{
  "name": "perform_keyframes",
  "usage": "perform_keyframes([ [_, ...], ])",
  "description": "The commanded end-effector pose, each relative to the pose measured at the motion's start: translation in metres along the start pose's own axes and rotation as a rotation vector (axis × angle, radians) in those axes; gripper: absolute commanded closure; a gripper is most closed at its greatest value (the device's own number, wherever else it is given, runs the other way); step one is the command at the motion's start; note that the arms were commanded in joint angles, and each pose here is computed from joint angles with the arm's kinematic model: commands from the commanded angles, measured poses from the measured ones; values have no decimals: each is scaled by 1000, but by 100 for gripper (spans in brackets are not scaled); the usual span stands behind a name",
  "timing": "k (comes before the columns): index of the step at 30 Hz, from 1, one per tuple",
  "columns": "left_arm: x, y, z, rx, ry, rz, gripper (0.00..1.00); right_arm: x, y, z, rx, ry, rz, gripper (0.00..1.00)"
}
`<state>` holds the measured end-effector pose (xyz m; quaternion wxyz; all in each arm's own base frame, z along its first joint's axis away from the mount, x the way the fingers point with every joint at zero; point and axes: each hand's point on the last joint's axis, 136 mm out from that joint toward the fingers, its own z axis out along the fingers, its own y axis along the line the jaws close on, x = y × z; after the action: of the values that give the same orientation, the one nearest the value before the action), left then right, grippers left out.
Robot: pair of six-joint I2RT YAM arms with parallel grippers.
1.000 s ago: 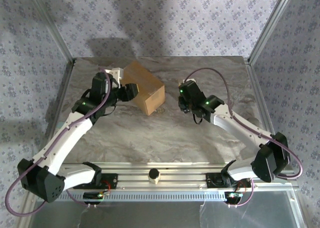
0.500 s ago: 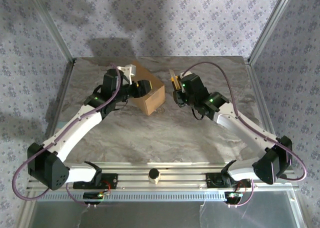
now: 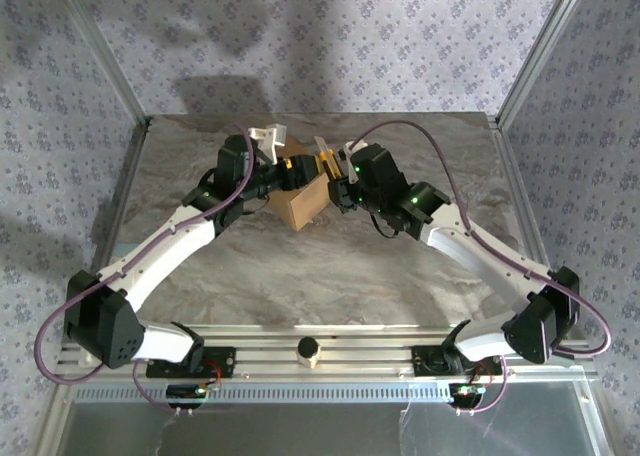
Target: Unpack the express box
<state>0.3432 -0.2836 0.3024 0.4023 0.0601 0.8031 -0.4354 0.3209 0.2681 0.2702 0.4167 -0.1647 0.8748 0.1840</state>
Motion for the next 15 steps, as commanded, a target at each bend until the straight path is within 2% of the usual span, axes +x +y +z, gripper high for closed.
perform_keyframes([
  [1,-16,-22,1,85,-40,8,35,-17,15,-4,-47,-45,-19,91],
  [15,-14,-22,14,110,-27,-22,37,-20,26,-4,-69,-54,-32,91],
])
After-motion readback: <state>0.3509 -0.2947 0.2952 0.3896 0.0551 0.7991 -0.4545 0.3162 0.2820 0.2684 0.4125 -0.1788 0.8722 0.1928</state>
